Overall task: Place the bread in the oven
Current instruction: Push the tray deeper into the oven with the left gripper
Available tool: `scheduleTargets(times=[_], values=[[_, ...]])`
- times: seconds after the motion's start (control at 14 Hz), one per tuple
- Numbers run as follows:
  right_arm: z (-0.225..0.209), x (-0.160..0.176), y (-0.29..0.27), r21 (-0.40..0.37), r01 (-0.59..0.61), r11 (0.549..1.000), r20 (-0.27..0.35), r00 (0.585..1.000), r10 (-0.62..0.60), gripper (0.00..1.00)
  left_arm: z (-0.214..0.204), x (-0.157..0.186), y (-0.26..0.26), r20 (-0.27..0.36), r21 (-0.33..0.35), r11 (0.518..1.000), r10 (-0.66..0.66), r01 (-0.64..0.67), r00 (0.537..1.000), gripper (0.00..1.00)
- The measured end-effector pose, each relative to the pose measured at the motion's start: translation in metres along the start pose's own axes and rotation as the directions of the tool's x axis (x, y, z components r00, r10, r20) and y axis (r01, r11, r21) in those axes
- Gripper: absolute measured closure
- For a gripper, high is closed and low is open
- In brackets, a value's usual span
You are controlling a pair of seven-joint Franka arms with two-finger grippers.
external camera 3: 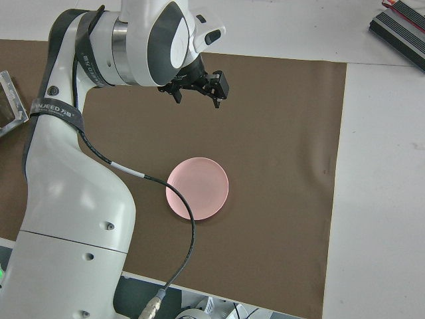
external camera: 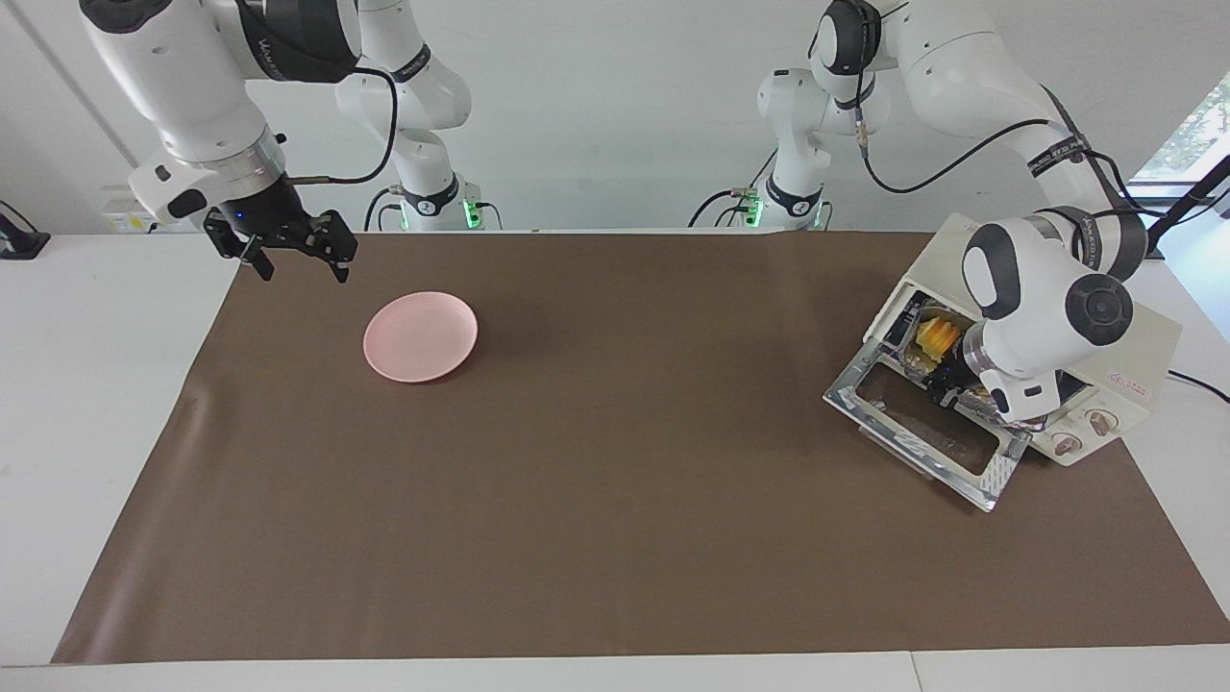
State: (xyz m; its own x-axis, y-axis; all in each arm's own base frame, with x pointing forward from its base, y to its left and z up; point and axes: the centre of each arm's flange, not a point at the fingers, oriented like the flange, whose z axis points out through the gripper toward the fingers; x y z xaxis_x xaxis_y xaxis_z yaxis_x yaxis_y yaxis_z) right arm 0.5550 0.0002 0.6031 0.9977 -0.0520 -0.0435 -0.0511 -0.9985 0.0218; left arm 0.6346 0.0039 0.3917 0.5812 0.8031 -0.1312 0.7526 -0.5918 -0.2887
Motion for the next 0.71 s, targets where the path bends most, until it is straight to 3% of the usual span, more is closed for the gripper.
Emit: scheduleTargets(times=[0.71], values=[[0.000,0.000,0.000,0.000,0.000,1.000,0.000,1.000,0.000,0.00,0.004,-0.001,-0.020,0.016,0.007,1.000,0.012,-0.013,1.000,0.98]])
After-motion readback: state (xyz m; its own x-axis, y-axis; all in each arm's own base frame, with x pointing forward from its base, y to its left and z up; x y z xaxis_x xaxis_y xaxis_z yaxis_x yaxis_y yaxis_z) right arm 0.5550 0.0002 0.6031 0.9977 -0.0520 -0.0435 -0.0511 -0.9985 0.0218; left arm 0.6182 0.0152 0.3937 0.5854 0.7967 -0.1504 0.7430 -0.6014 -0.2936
